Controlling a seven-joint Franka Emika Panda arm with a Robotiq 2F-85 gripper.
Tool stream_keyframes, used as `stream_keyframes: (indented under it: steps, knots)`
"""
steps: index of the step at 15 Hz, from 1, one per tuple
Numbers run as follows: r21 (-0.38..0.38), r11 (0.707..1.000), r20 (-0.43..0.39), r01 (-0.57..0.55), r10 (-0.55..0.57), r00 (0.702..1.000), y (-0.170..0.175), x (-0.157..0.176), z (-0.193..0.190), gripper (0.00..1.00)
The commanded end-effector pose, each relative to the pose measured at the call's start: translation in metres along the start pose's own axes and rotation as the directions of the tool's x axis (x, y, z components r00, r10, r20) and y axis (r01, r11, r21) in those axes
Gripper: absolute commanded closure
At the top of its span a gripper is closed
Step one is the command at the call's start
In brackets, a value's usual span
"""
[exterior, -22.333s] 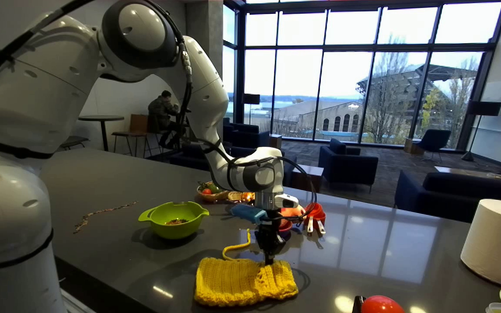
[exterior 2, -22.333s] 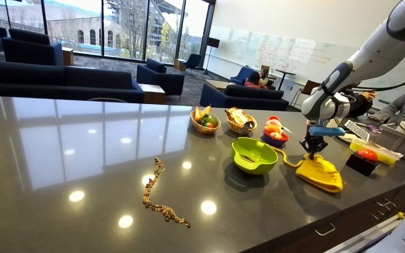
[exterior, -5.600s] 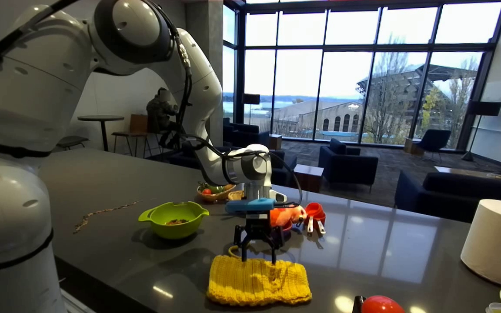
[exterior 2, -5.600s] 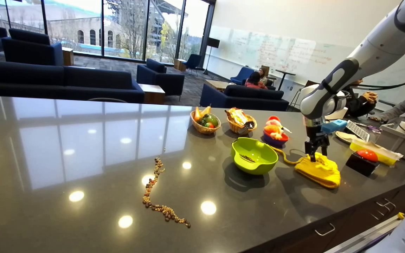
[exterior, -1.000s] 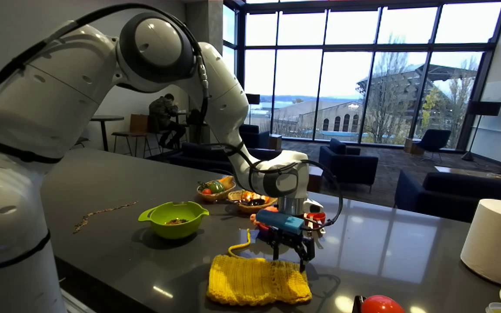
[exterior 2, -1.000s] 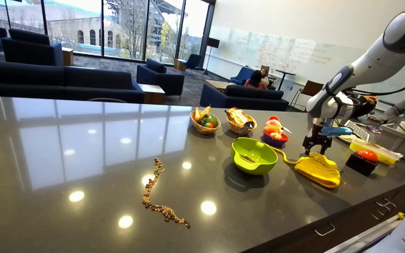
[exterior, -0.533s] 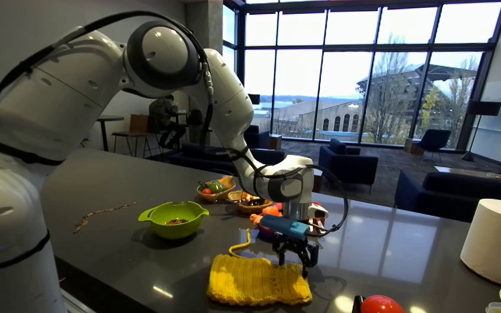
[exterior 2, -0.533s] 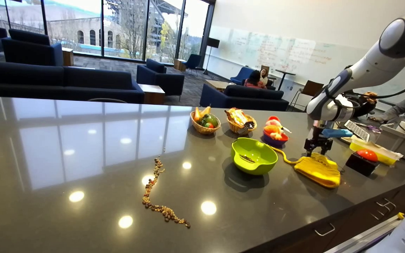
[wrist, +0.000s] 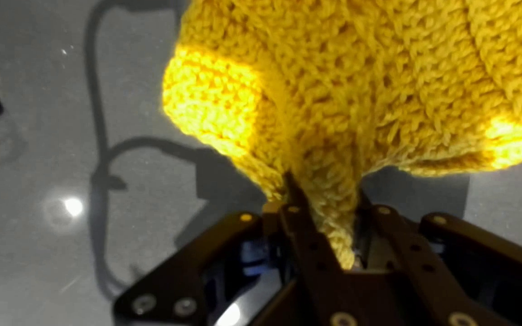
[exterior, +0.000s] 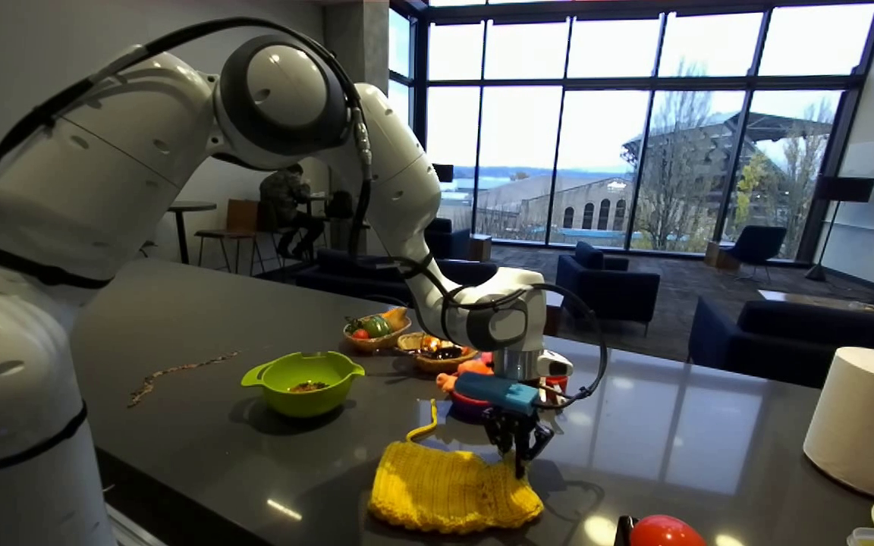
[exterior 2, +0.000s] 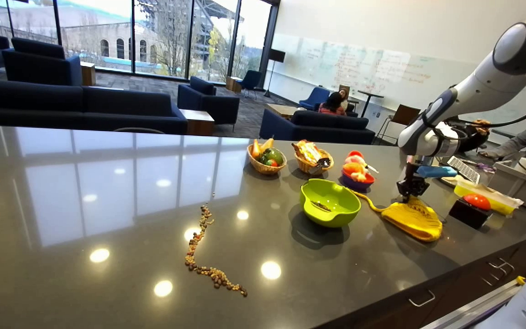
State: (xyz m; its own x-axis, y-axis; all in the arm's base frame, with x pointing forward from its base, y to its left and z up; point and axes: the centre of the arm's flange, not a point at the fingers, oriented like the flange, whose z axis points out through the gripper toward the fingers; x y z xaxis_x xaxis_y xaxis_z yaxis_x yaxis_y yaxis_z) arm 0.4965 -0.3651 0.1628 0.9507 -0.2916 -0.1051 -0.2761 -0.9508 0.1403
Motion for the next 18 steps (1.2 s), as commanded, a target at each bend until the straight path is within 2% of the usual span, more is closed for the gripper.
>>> stream_keyframes:
  steps: [1,3,11,18]
  knots:
    - [-0.04,0.998,-0.067,-0.042,0.04,0.997,-0.007,-0.012,-0.012,1.0]
    - [-0.071,0.995,-0.117,-0.071,0.062,0.991,-0.01,-0.014,-0.018,0.97]
    - [-0.212,0.962,-0.303,-0.174,0.105,0.947,-0.035,-0.027,-0.033,0.97]
    - [-0.242,0.953,-0.337,-0.181,0.093,0.937,-0.077,-0.056,-0.045,0.97]
